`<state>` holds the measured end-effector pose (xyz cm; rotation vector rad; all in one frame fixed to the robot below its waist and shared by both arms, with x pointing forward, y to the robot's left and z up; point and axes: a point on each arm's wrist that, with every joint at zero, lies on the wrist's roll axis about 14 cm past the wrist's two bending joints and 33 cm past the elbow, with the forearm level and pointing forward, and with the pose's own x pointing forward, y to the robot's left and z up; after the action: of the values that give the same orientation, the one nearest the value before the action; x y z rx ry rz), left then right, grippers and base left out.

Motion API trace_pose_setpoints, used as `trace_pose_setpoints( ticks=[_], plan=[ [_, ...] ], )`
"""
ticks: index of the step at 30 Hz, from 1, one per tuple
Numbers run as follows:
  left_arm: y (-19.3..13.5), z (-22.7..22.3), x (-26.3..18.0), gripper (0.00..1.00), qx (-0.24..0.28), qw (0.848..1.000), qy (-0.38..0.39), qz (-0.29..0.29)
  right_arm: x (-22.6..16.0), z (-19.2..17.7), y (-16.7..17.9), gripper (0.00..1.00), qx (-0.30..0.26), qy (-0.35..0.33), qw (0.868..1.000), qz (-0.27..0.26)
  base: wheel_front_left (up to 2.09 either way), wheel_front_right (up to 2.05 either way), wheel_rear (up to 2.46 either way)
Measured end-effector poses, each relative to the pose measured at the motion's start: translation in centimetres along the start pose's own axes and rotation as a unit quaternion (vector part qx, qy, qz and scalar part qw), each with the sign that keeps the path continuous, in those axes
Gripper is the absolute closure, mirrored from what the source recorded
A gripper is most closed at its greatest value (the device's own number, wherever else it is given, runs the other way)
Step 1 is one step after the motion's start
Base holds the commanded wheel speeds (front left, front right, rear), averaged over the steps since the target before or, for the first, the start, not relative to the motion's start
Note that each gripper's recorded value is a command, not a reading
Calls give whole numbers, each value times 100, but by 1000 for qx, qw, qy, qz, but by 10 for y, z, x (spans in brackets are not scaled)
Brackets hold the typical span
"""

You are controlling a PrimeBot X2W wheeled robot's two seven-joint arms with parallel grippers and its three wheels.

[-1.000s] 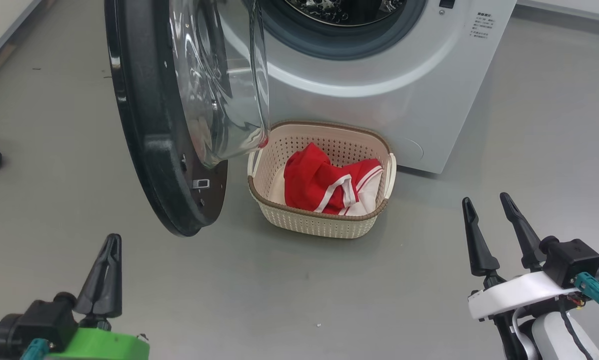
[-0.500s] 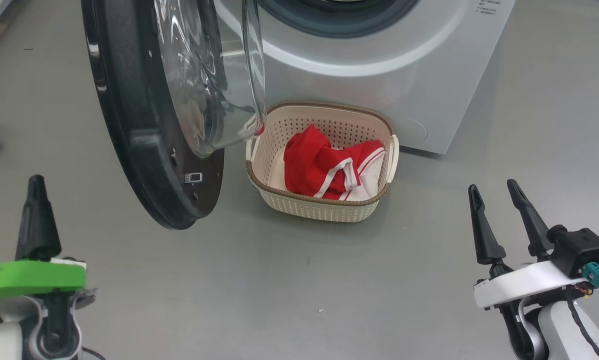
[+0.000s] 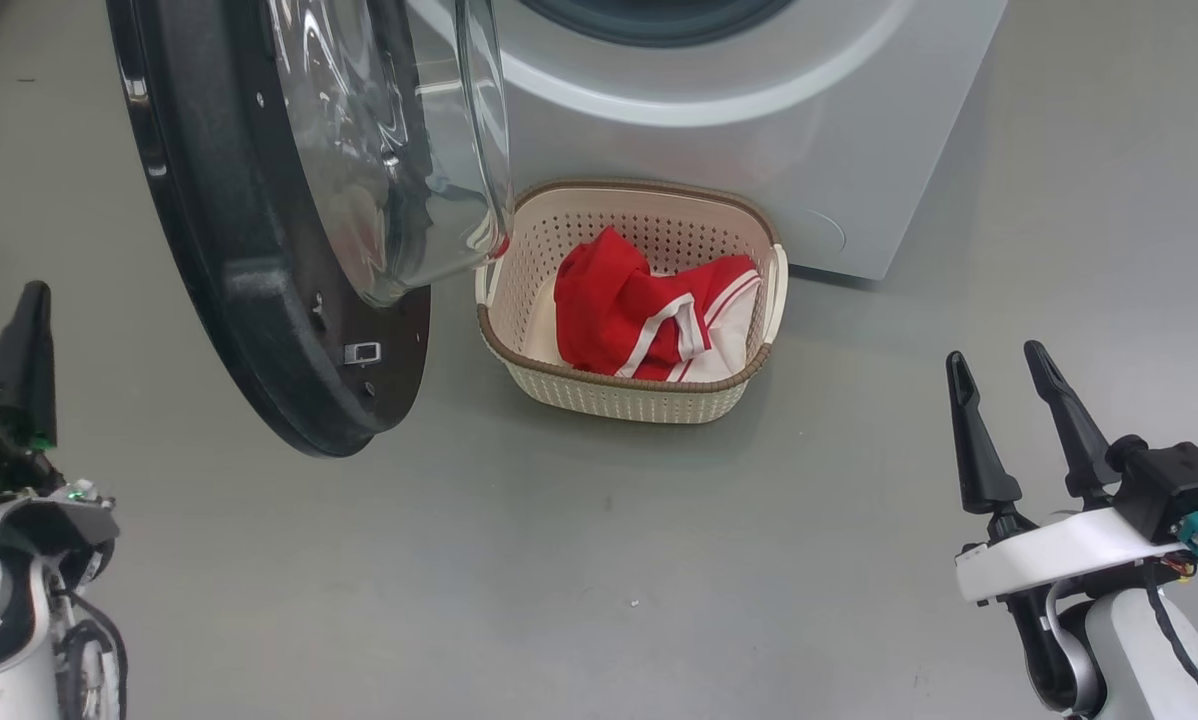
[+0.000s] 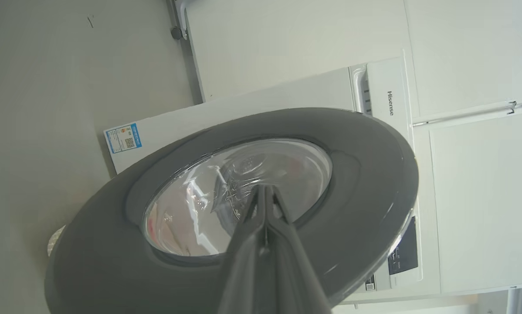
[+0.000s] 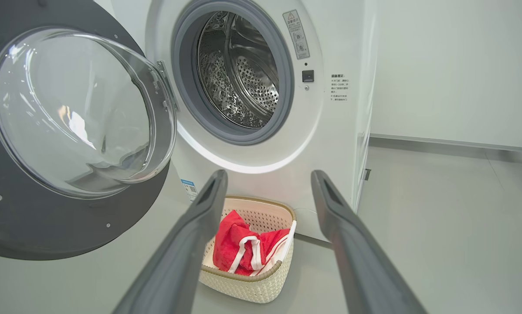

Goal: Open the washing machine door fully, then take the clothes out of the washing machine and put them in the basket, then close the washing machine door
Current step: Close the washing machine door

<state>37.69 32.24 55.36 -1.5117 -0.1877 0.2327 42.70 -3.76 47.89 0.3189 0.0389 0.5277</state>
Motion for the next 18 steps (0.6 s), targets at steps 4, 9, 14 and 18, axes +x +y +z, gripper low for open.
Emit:
trace_pose_setpoints(
  ticks=[4, 9, 14, 18],
  plan=[
    [-6, -2, 5, 100, -36, 999, 14, -13, 1, 2, 1, 0, 0, -4, 1000, 1, 0, 0, 0],
    [-6, -26, 10, 100, -71, 995, 63, -17, -2, 4, -3, 0, -2, -5, 1000, -6, 0, 0, 0],
    [-6, -44, 13, 100, -78, 992, 94, -18, -7, 6, -7, 0, -5, -7, 1000, -14, 0, 0, 0],
    [-6, -60, 15, 100, -81, 989, 119, -16, -7, 12, -8, 0, -7, -15, 1000, -17, 0, 0, 0]
  ],
)
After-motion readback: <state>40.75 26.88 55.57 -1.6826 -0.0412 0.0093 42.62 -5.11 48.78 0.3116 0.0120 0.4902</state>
